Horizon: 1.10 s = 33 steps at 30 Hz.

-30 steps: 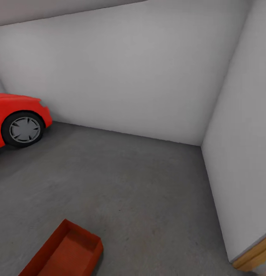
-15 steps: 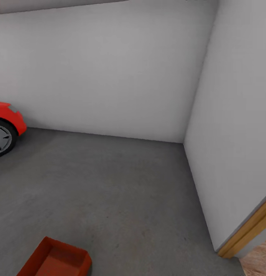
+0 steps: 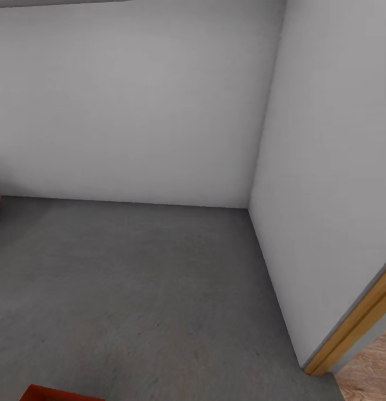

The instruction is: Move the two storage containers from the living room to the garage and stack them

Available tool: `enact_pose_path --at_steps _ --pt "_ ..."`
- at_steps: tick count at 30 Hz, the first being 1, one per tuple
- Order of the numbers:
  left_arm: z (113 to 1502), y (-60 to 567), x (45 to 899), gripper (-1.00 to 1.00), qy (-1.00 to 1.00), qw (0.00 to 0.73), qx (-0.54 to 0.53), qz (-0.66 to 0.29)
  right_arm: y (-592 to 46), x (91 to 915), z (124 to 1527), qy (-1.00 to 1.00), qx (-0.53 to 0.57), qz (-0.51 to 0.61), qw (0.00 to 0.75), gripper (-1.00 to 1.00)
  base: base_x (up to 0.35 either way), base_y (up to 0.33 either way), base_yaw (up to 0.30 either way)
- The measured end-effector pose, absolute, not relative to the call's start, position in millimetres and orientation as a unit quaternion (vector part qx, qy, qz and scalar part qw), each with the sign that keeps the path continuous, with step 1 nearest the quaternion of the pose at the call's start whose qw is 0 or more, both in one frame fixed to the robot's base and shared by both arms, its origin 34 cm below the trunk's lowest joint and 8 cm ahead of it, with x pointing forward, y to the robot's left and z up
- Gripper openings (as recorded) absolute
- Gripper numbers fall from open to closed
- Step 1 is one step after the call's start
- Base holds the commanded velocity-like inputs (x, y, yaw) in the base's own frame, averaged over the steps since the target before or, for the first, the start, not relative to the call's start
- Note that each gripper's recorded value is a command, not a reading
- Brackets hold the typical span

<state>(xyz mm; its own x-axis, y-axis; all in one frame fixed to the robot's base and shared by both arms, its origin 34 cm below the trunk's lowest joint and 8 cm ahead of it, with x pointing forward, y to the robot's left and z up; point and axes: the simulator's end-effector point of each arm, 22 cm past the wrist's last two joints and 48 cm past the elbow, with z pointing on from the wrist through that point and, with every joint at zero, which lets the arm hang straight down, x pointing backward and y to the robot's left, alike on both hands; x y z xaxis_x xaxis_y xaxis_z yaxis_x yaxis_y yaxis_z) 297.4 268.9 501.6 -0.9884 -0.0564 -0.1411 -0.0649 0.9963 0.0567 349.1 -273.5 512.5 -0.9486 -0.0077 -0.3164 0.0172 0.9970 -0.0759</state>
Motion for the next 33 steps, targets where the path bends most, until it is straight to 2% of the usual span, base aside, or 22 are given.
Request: enact_pose_path --at_steps 33 --pt "504.4 268.7 304.3 1.00 0.996 0.079 -0.031 0.030 -274.2 354.8 516.0 0.985 0.003 -0.039 0.168 1.00 0.001 0.000 -0.278"
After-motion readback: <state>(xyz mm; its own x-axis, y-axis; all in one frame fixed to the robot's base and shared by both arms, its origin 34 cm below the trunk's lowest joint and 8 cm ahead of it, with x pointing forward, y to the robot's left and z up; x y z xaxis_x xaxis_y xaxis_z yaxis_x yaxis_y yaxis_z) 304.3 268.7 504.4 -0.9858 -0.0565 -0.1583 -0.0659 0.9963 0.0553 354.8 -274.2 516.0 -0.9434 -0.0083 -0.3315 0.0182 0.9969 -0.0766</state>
